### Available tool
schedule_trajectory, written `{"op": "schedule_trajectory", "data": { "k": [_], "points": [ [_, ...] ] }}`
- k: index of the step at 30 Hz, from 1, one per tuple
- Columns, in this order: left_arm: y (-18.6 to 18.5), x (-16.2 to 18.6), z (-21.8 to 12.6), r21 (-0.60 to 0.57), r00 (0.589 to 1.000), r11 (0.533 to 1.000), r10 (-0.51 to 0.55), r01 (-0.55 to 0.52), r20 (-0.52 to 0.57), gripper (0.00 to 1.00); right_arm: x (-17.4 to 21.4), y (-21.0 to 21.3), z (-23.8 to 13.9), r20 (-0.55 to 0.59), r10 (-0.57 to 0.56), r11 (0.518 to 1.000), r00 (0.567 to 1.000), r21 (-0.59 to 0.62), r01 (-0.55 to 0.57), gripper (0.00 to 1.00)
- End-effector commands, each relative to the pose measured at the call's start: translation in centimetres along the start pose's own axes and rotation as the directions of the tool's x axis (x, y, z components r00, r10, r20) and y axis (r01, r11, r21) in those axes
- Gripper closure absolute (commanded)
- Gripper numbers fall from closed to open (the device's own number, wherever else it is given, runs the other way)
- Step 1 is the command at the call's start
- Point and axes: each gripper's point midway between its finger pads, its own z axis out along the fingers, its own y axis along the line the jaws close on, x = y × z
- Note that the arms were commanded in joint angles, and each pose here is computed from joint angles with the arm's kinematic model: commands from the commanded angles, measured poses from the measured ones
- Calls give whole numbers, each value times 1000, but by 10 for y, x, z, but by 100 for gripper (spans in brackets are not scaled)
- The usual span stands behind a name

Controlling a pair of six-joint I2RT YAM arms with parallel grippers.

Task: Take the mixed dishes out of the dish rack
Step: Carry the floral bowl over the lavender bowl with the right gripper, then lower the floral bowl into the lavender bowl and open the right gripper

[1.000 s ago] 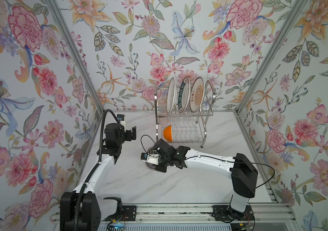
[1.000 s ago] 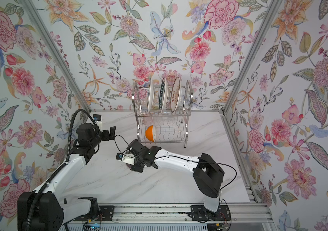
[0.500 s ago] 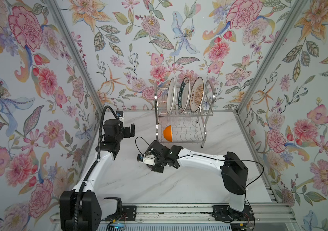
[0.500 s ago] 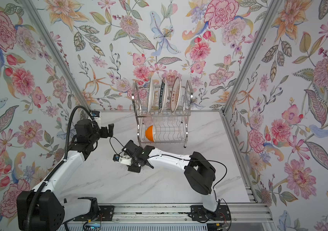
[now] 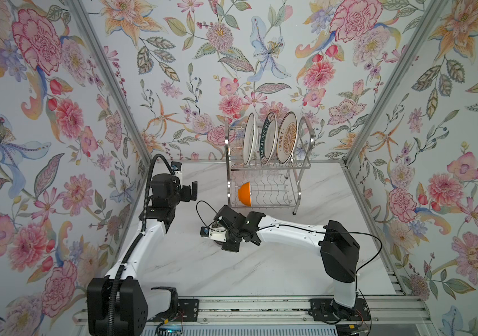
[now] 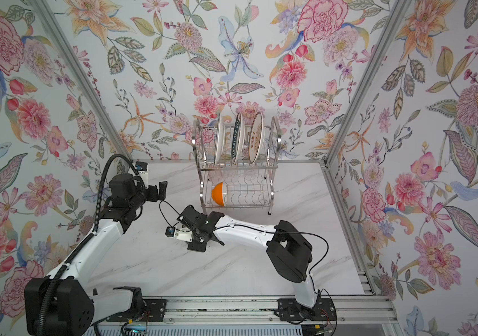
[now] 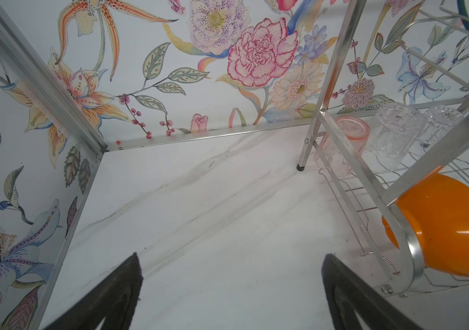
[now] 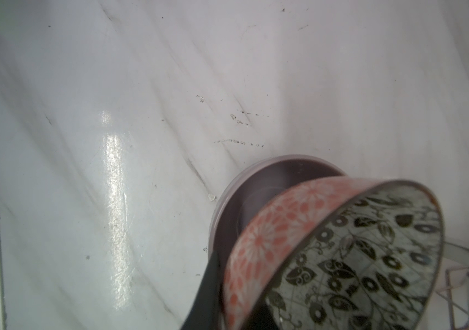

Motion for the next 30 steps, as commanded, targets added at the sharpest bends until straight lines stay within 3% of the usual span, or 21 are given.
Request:
{"op": "schedule_trajectory", "data": {
  "k": [1,20,30],
  "points": [
    [-4,-5,-4,36,999,999,14,-15,36,1,-7,-2,-1,6,-24,1000,1000,8,24,89],
    [-11,-5,-5,73,999,997,26,-29,48,1,-12,-3,1,11,-3,1000,1000,10,3,74],
    [-10,-7,-6,71,999,997,21,-24,49,1,-9,1,-2,17,1,1000,1000,11,-1,80]
  ]
}}
